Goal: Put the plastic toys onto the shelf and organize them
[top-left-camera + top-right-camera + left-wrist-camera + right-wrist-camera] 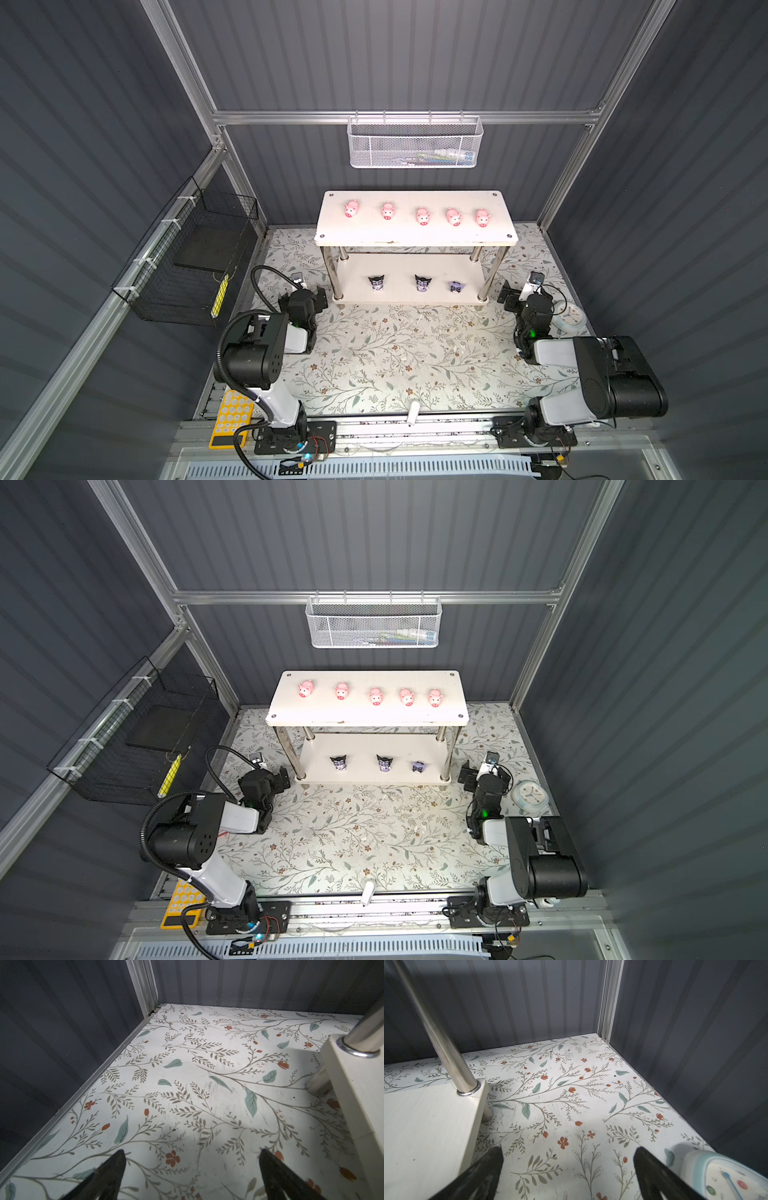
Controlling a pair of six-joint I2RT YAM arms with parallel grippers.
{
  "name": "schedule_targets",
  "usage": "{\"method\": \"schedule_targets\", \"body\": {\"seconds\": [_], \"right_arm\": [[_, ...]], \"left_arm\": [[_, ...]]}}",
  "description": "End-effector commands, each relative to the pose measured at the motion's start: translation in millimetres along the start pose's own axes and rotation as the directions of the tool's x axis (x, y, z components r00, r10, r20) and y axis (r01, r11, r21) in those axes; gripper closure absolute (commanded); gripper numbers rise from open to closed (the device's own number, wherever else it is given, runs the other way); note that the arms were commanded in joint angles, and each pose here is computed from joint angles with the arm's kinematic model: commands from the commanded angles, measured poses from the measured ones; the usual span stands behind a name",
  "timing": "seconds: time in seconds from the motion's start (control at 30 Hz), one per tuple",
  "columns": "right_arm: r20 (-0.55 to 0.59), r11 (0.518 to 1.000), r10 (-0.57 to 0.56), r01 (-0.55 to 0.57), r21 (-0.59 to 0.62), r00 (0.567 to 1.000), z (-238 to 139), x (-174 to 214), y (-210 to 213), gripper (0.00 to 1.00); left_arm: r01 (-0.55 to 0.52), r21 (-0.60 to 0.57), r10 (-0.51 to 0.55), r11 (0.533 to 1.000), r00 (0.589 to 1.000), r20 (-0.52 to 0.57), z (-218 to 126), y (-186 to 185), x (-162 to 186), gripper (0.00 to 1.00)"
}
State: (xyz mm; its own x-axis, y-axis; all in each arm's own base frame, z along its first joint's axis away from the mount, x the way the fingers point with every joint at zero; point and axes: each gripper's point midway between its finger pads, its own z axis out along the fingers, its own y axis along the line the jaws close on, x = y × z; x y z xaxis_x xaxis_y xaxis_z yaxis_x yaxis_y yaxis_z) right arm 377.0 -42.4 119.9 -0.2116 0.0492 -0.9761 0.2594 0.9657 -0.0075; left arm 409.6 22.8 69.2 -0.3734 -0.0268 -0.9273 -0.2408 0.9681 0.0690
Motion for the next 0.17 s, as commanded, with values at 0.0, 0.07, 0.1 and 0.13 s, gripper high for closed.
{"method": "schedule_targets", "body": {"seconds": [0.0, 0.07, 0.1, 0.13], "right_arm": [[0.016, 1.0, 0.011, -0.011, -0.002, 1.0, 0.6, -3.9, -0.5, 0.01], [0.016, 1.0, 0.011, -0.011, -0.004, 1.0, 0.5, -4.0, 0.0, 0.01], [0.017, 1.0, 0.011, -0.011, -0.003, 1.0, 0.7, -4.0, -0.3, 0.01], [0.018, 1.0, 0.011, -0.011, -0.003, 1.0, 0.4, -4.2, -0.3, 0.01]], "left_arm": [[-0.023, 0.004, 0.023, 1.0, 1.0, -0.005, 2.2, -2.6, 1.8, 0.0], [-0.025, 0.004, 0.025, 1.0, 1.0, -0.005, 1.9, -2.6, 1.9, 0.0], [-0.023, 0.006, 0.023, 1.0, 1.0, -0.001, 1.4, -2.8, 1.4, 0.0], [-0.022, 0.006, 0.022, 1.0, 1.0, 0.002, 0.8, -2.6, 1.2, 0.0]]}}
